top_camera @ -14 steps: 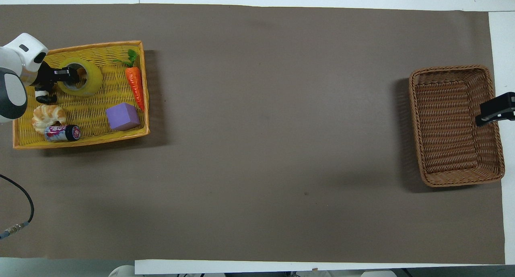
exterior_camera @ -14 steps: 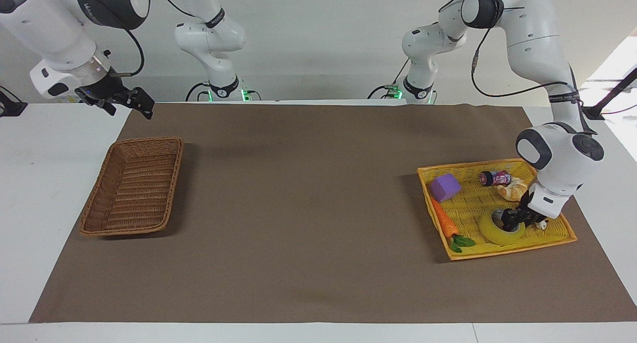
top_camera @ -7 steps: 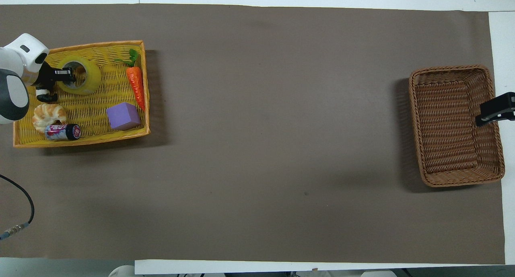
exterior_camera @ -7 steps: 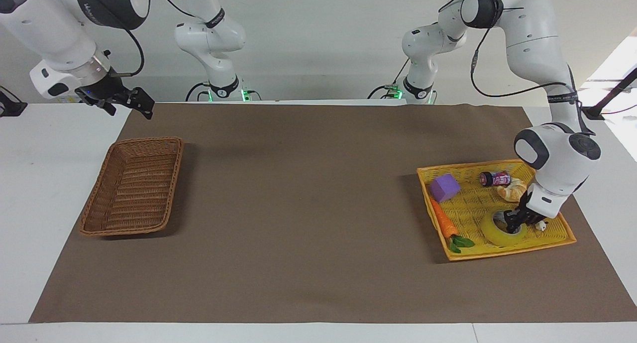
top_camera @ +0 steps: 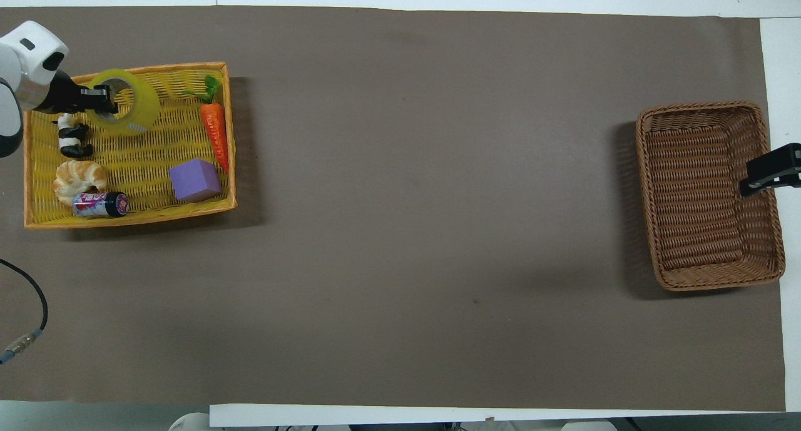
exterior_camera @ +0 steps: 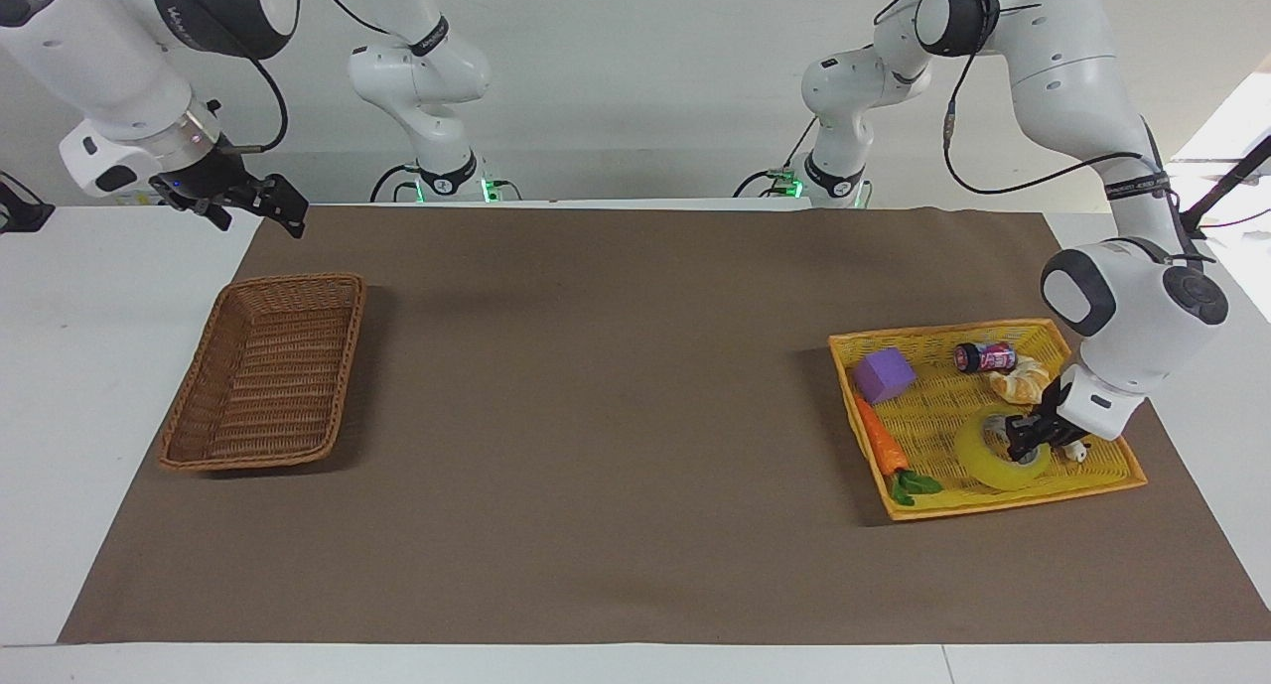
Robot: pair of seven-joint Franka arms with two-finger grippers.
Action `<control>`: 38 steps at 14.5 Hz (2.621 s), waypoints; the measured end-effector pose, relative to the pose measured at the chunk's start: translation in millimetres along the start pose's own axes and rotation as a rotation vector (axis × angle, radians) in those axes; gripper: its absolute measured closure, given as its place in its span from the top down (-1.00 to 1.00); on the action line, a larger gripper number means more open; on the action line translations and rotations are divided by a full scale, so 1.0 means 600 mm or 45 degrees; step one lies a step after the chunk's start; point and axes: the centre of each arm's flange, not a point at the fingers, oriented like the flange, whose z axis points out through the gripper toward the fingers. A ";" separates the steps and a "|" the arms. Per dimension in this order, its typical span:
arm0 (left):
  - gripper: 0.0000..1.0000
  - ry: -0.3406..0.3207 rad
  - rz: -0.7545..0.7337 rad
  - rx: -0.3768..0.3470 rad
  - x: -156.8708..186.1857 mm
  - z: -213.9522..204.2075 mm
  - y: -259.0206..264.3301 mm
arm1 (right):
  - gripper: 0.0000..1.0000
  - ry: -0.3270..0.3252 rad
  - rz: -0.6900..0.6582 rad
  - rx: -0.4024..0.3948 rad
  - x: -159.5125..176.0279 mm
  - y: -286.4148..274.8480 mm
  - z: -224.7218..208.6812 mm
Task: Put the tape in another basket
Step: 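Lift the tape roll with the left gripper toward the table center, then hold the tape with the left gripper while the right gripper reaches it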
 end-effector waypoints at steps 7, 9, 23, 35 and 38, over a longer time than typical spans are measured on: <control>-0.56 -0.106 -0.047 -0.229 -0.083 -0.166 0.367 | 1.00 0.000 0.000 0.000 0.000 0.000 0.000; -0.56 -0.139 -0.020 -0.248 -0.152 -0.161 0.550 | 1.00 0.000 0.000 0.000 0.000 0.000 0.000; -0.56 -0.126 0.041 -0.280 -0.228 -0.159 0.693 | 1.00 0.001 -0.064 0.005 0.000 -0.023 -0.001; -0.56 -0.133 0.041 -0.275 -0.231 -0.155 0.692 | 1.00 0.134 -0.167 1.169 0.087 -0.393 0.164; -0.56 -0.133 0.041 -0.276 -0.231 -0.155 0.692 | 1.00 0.092 -0.088 1.346 0.082 -0.489 0.218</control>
